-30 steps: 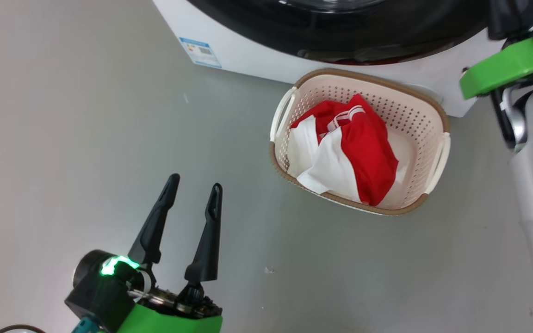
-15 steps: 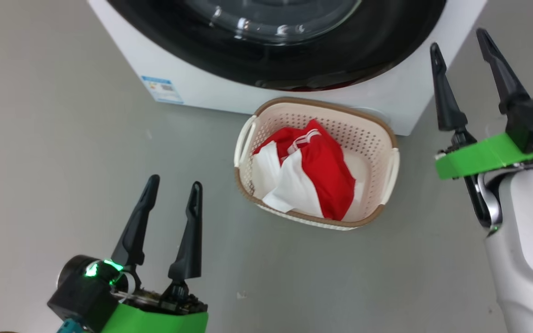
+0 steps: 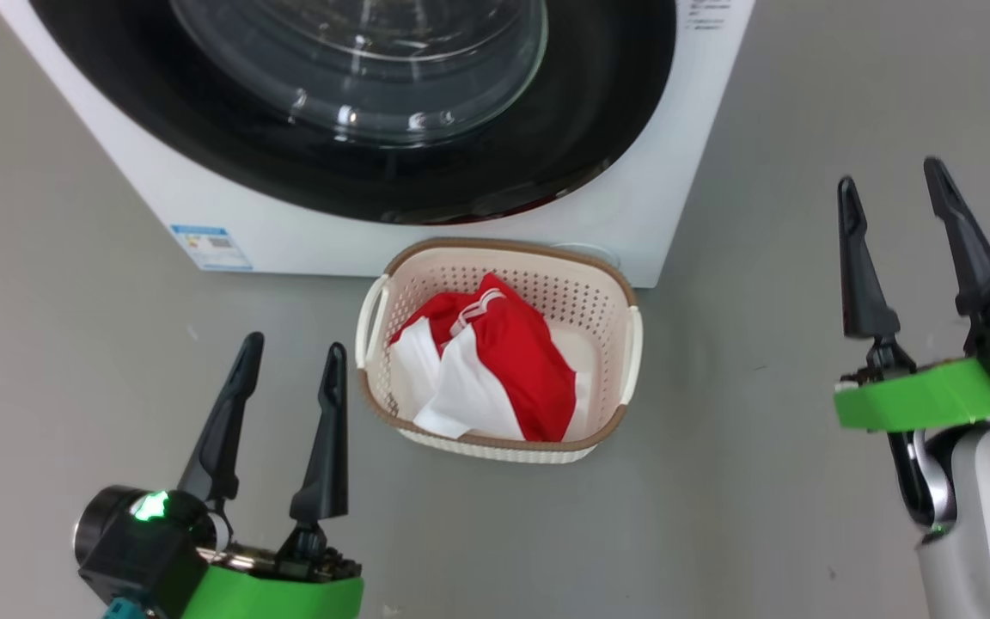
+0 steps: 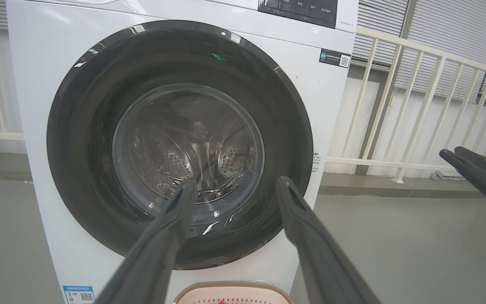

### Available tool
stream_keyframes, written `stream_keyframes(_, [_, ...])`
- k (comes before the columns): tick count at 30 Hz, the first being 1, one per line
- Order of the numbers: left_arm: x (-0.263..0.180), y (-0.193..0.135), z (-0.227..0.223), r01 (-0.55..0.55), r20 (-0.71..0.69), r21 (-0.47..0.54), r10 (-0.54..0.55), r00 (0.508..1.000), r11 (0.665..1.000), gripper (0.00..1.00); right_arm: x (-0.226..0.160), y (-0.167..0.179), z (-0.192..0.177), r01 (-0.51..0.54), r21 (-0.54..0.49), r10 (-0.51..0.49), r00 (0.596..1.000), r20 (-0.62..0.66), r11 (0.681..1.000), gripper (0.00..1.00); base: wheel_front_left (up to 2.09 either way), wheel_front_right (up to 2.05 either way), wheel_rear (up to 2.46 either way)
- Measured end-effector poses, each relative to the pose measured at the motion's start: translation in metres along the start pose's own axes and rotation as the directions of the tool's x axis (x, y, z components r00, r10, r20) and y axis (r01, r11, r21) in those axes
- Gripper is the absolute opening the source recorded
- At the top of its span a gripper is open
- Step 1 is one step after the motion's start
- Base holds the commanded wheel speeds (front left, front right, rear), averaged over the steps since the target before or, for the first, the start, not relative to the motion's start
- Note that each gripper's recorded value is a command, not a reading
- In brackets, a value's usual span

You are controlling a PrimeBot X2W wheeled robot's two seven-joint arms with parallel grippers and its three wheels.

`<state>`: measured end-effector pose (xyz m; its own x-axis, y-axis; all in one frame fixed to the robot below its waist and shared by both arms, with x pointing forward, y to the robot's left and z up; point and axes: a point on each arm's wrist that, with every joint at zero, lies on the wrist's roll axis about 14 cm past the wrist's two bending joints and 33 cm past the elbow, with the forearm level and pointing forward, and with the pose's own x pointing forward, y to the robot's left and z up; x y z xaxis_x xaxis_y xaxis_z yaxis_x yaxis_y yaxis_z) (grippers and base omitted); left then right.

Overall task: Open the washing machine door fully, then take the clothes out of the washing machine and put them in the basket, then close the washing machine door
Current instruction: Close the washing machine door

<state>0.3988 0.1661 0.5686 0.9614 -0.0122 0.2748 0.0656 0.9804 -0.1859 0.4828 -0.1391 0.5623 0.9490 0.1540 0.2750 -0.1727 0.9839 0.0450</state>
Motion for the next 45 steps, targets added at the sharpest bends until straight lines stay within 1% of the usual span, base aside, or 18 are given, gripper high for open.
stream_keyframes(5, [-0.004, -0.004, 0.001, 0.014, -0.002, 0.007, -0.014, 1.000, 1.000, 1.00, -0.027, -0.013, 0.007, 0.042, 0.002, -0.042, 0.999, -0.008, 0.999, 1.00, 0.00, 0.00, 0.00])
stream_keyframes(11, [-0.013, -0.007, -0.001, 0.032, -0.017, 0.014, -0.032, 0.999, 0.999, 1.00, -0.052, -0.020, 0.014, 0.068, -0.002, -0.068, 0.998, -0.012, 0.998, 1.00, 0.00, 0.00, 0.00])
stream_keyframes(23, [-0.038, 0.002, -0.011, 0.017, -0.070, 0.036, -0.014, 0.997, 0.999, 1.00, -0.105, -0.029, 0.018, 0.117, -0.003, -0.117, 0.992, -0.046, 0.993, 1.00, 0.00, 0.00, 0.00])
stream_keyframes(29, [-0.046, 0.006, -0.011, 0.013, -0.077, 0.041, -0.010, 0.997, 0.999, 1.00, -0.118, -0.031, 0.022, 0.134, 0.010, -0.134, 0.990, -0.044, 0.991, 1.00, 0.00, 0.00, 0.00])
stream_keyframes(36, [-0.051, 0.002, -0.008, 0.037, -0.072, 0.040, -0.035, 0.997, 0.998, 1.00, -0.133, -0.031, 0.023, 0.143, 0.011, -0.142, 0.988, -0.054, 0.990, 1.00, 0.00, 0.00, 0.00])
stream_keyframes(45, [-0.052, 0.001, 0.001, 0.050, -0.047, 0.039, -0.048, 0.998, 0.998, 1.00, -0.142, -0.028, 0.023, 0.141, 0.013, -0.140, 0.988, -0.059, 0.990, 1.00, 0.00, 0.00, 0.00])
